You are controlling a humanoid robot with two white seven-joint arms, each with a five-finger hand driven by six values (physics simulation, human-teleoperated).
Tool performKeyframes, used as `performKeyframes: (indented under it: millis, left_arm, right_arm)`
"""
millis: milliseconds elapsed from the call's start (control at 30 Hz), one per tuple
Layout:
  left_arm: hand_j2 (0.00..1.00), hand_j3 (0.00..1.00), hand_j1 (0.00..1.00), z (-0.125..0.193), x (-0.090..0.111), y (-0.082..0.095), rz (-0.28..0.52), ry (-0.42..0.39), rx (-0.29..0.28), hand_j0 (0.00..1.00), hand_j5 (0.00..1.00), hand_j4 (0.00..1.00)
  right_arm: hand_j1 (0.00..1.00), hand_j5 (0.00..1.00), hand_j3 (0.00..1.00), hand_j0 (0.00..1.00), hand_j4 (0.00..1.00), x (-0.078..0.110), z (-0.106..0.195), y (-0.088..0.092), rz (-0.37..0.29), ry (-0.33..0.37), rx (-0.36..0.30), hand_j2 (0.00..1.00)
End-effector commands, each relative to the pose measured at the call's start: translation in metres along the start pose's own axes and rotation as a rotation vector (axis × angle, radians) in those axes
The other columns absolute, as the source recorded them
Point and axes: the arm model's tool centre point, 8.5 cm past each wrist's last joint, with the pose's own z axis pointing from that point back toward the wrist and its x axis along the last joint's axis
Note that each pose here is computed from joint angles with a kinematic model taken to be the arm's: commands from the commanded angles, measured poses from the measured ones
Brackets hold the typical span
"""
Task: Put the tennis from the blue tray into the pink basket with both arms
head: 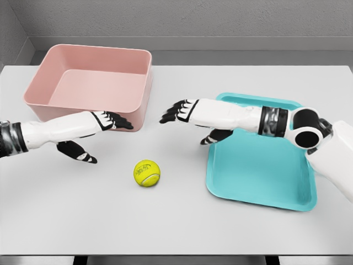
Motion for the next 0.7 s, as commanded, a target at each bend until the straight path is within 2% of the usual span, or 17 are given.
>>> performKeyframes:
  millis: [0, 67, 133, 200, 233, 300, 333, 400, 467, 600, 667]
  left_arm:
    - [1.0, 1.0, 1.0, -0.007, 0.004, 0.0, 0.011, -0.023, 0.013, 1.0, 1.0, 1.0]
    - [1.0, 1.0, 1.0, -0.015, 0.007, -0.001, 0.015, -0.042, 0.02, 1.0, 1.0, 1.0]
    - [1.0, 1.0, 1.0, -0.023, 0.012, -0.001, 0.017, -0.069, 0.024, 1.0, 1.0, 1.0]
    - [1.0, 1.0, 1.0, -0.026, 0.019, -0.001, 0.013, -0.09, 0.025, 1.0, 1.0, 1.0]
    - [1.0, 1.0, 1.0, -0.034, 0.022, -0.009, 0.03, -0.109, 0.01, 1.0, 1.0, 1.0]
    - [1.0, 1.0, 1.0, -0.037, 0.023, -0.014, 0.038, -0.118, -0.004, 1.0, 1.0, 1.0]
    - [1.0, 1.0, 1.0, -0.039, 0.023, -0.021, 0.048, -0.121, -0.023, 1.0, 1.0, 1.0]
    - [1.0, 1.0, 1.0, -0.041, 0.025, -0.025, 0.05, -0.127, -0.041, 1.0, 1.0, 1.0]
    - [1.0, 1.0, 1.0, -0.042, 0.025, -0.024, 0.046, -0.13, -0.051, 1.0, 1.0, 1.0]
    - [1.0, 1.0, 1.0, -0.042, 0.025, -0.023, 0.036, -0.131, -0.077, 1.0, 1.0, 1.0]
    - [1.0, 1.0, 1.0, -0.043, 0.024, -0.02, 0.027, -0.129, -0.088, 1.0, 1.0, 1.0]
  right_arm:
    - [1.0, 1.0, 1.0, 1.0, 1.0, -0.021, 0.07, -0.021, 0.036, 0.135, -0.013, 1.0]
    - [1.0, 1.0, 1.0, 1.0, 1.0, -0.032, 0.127, -0.019, 0.044, 0.259, 0.007, 1.0]
    - [1.0, 1.0, 1.0, 1.0, 1.0, -0.035, 0.162, -0.021, 0.055, 0.334, 0.03, 1.0]
    - [1.0, 1.0, 1.0, 1.0, 1.0, -0.036, 0.179, -0.017, 0.052, 0.371, 0.06, 1.0]
    - [1.0, 1.0, 1.0, 1.0, 1.0, -0.036, 0.181, -0.019, 0.054, 0.375, 0.055, 1.0]
    - [1.0, 1.0, 1.0, 1.0, 1.0, -0.037, 0.187, -0.024, 0.061, 0.39, 0.036, 1.0]
    - [1.0, 1.0, 1.0, 1.0, 1.0, -0.036, 0.186, -0.022, 0.053, 0.389, 0.023, 1.0]
    - [1.0, 1.0, 1.0, 1.0, 1.0, -0.029, 0.179, -0.019, 0.057, 0.361, 0.032, 1.0]
    - [1.0, 1.0, 1.0, 1.0, 1.0, -0.019, 0.174, -0.024, 0.083, 0.331, 0.039, 1.0]
    - [1.0, 1.0, 1.0, 1.0, 1.0, -0.016, 0.173, -0.029, 0.099, 0.324, 0.038, 1.0]
    - [1.0, 1.0, 1.0, 1.0, 1.0, -0.017, 0.183, -0.038, 0.116, 0.346, 0.027, 1.0]
